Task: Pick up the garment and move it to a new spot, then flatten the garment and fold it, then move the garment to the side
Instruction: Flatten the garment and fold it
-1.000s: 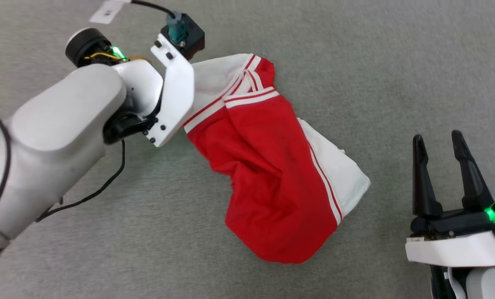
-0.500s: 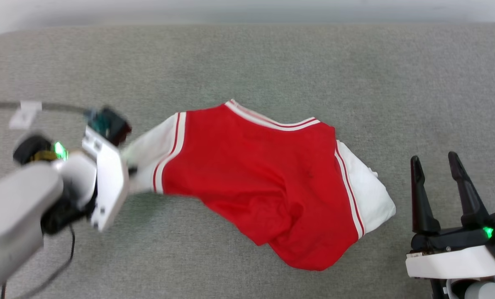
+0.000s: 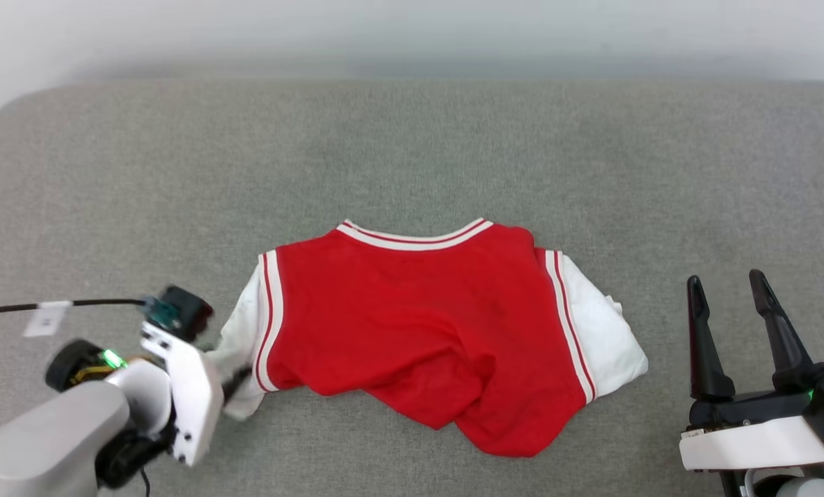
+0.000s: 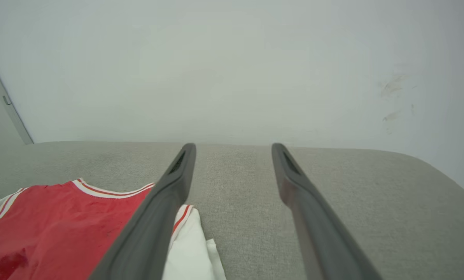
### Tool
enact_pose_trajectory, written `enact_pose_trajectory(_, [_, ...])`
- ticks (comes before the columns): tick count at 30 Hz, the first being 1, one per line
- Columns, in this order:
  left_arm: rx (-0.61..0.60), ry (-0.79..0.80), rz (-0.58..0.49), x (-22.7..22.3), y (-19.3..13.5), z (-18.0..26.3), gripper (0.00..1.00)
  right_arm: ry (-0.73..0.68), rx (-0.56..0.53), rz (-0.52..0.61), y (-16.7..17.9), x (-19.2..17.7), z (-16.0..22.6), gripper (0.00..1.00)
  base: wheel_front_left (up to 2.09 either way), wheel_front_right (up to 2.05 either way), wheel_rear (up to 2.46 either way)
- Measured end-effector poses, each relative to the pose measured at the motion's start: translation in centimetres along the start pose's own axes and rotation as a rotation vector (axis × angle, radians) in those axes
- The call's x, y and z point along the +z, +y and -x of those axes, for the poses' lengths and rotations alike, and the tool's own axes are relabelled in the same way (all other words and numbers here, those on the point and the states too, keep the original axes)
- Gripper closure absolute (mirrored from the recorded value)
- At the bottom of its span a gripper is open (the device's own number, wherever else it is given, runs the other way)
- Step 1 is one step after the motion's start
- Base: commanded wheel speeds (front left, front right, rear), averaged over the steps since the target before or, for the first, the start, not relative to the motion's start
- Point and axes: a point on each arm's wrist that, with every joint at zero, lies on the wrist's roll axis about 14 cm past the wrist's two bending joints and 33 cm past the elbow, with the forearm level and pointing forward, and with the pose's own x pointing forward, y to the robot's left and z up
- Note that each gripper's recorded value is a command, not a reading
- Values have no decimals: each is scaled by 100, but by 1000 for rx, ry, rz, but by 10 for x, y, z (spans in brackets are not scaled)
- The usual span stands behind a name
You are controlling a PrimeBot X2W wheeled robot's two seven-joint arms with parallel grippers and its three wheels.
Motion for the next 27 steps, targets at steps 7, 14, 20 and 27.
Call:
enact_pose_trajectory(7, [211,-441,-58,77,32,41,0,-120,34,112,8,42,-8,0,0,0,0])
enact_pose_trajectory(14, [366,-731,-18,109,36,78,0,-216,136,282,25,75,-29,0,0,0,0])
enact_pose_trajectory(20, [498,-894,45,127,37,110,0,-105,250,385,28,68,-54,0,0,0,0])
enact_pose_trajectory(27, [623,-1004,79,114,33,133,0,201,363,484,30,35,-70,0,0,0,0])
